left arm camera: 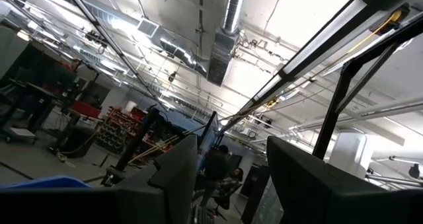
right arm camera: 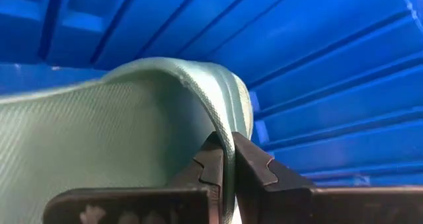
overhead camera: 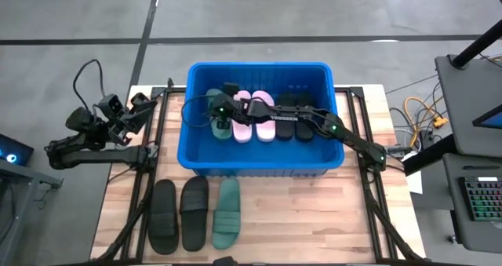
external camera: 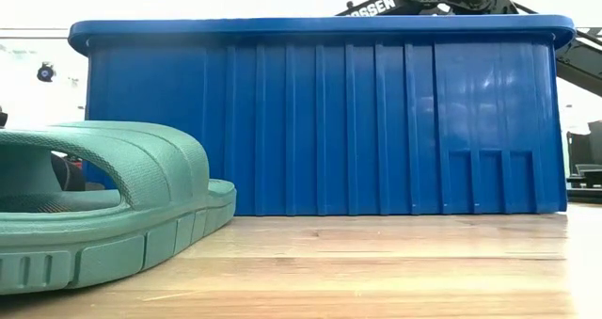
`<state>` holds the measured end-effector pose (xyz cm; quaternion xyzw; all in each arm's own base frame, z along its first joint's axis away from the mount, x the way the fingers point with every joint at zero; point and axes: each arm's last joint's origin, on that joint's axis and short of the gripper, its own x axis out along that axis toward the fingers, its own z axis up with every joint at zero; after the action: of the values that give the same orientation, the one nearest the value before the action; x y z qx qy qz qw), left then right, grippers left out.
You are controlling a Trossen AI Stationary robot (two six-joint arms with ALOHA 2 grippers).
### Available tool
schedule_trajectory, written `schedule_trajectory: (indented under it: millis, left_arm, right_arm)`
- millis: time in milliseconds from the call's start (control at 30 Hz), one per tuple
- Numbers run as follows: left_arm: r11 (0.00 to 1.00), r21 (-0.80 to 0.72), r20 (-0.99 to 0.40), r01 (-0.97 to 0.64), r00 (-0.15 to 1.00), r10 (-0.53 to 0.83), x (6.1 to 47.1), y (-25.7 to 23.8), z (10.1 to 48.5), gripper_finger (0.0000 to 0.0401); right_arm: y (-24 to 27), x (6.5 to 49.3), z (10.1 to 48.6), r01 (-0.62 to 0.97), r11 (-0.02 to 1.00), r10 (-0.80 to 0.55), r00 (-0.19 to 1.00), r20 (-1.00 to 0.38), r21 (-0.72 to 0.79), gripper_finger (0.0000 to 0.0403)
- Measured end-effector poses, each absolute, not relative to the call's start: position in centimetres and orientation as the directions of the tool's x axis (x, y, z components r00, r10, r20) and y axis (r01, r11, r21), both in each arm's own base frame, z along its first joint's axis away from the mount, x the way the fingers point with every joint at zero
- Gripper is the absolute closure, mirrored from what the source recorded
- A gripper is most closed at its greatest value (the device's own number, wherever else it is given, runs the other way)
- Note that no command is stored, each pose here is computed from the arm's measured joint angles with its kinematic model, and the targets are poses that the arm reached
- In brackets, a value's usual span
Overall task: Pick and place slides into bin
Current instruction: Put the right green slipper into the blue bin
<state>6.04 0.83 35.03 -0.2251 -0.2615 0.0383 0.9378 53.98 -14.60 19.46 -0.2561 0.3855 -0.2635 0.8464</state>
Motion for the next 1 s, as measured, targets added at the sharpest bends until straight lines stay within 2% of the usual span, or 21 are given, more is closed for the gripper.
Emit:
schedule_trajectory:
  millis: [300, 767, 1000]
  left_arm:
    - [0.893, -0.449, 0.472, 0.031, 0.857, 0.207, 6.03, 0.88, 35.03, 0.0232]
    - [0.891, -0.453, 0.465, 0.030, 0.860, 0.207, 6.16, 0.89, 34.81, 0.0232]
    - [0.890, -0.455, 0.462, 0.029, 0.862, 0.208, 6.24, 0.89, 34.67, 0.0232]
  right_arm:
    - [-14.51, 54.01, 19.00, 0.204, 0.773, -0.583, 0.602, -0.546, -0.601, 0.0385]
    - [-14.68, 54.12, 19.19, 0.227, 0.772, -0.586, 0.616, -0.526, -0.594, 0.0287]
    - [-14.55, 54.17, 19.11, 0.202, 0.802, -0.542, 0.641, -0.543, -0.562, 0.0269]
